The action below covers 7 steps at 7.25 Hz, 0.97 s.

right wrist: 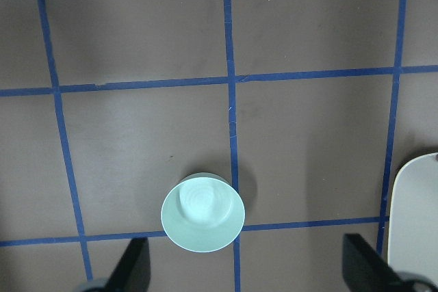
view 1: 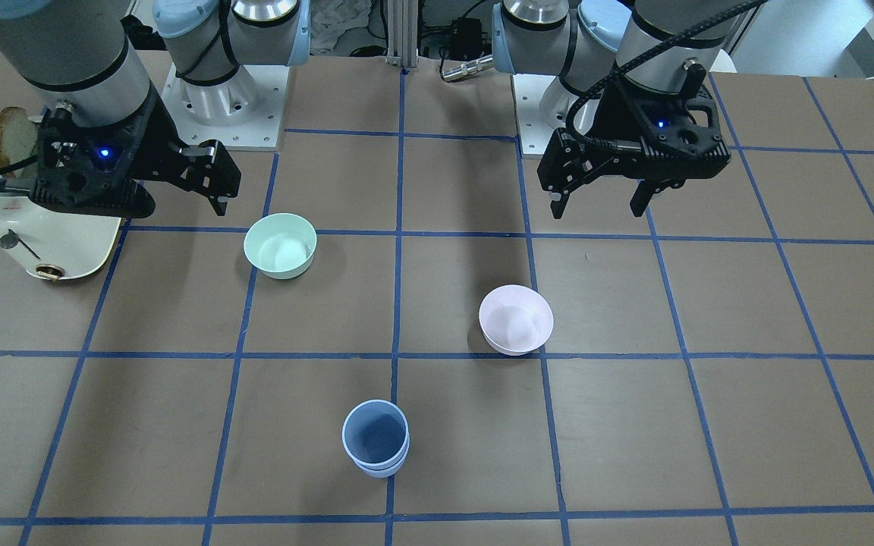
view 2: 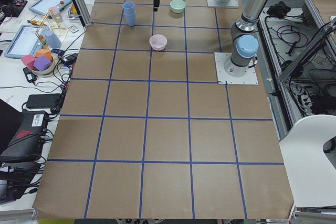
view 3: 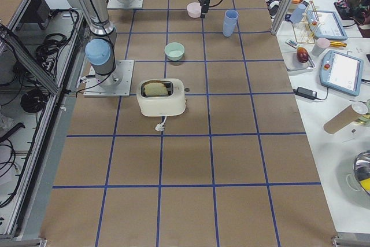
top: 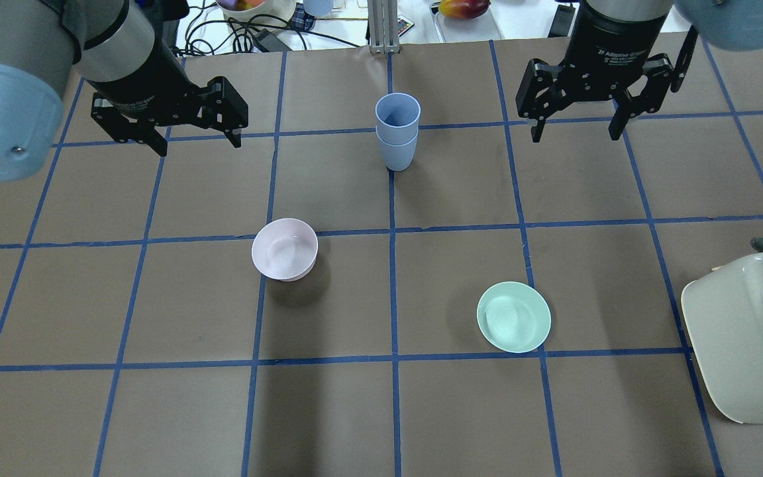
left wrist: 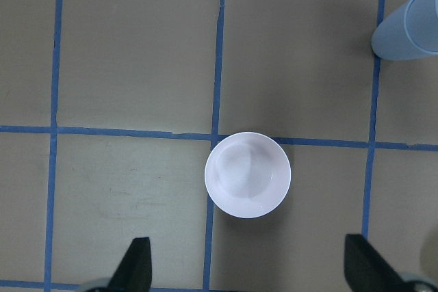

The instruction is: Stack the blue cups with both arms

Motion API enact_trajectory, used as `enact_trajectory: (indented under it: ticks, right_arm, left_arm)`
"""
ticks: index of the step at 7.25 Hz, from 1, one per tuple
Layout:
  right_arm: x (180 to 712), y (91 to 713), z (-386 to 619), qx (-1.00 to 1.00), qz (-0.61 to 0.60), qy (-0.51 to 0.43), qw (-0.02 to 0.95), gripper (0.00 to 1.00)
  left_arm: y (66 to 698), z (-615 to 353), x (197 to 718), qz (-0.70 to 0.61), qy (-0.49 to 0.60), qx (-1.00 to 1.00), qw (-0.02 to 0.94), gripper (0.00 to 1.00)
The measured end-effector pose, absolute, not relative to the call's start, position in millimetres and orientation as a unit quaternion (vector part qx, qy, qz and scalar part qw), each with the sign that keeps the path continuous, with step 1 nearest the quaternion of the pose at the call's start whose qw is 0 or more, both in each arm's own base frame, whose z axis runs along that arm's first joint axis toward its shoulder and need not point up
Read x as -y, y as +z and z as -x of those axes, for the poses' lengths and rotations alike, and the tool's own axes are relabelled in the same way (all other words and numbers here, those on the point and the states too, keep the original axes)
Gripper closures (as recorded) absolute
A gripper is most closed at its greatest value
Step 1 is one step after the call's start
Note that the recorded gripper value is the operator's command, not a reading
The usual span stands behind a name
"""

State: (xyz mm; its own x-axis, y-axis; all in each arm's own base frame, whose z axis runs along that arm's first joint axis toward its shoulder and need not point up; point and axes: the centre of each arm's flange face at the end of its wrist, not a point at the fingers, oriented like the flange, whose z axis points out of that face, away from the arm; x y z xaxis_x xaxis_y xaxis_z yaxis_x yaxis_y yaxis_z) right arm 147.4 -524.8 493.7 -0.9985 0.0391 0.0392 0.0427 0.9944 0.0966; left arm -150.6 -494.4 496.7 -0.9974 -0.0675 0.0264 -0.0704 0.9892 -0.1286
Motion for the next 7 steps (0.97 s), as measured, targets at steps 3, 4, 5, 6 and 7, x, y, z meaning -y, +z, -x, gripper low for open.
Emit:
enact_trajectory:
  ticks: [3, 4, 5, 6, 7]
  right_arm:
    - [523.1, 493.8, -149.6, 0.998, 0.019, -0.049, 0.017, 0.0]
    - [524.0, 492.4, -150.4, 0.998, 0.019, -0.049, 0.015, 0.0]
    - [525.6, 491.0, -150.9, 0.999, 0.019, -0.049, 0.013, 0.0]
    - [527.2, 490.5, -151.1, 0.999, 0.019, -0.046, 0.012, 0.0]
    - [528.9, 490.2, -151.2, 0.999, 0.02, -0.042, 0.012, 0.0]
  left_arm:
    - [496.7, 150.6, 494.4, -0.035, 0.065, 0.997, 0.011, 0.0]
    - [496.7, 150.6, 494.4, -0.035, 0.065, 0.997, 0.011, 0.0]
    - [496.7, 150.5, 494.4, -0.035, 0.065, 0.997, 0.011, 0.0]
    - [496.3, 150.4, 493.6, -0.035, 0.06, 0.998, 0.01, 0.0]
    - [496.0, 150.2, 491.6, -0.035, 0.049, 0.998, 0.008, 0.0]
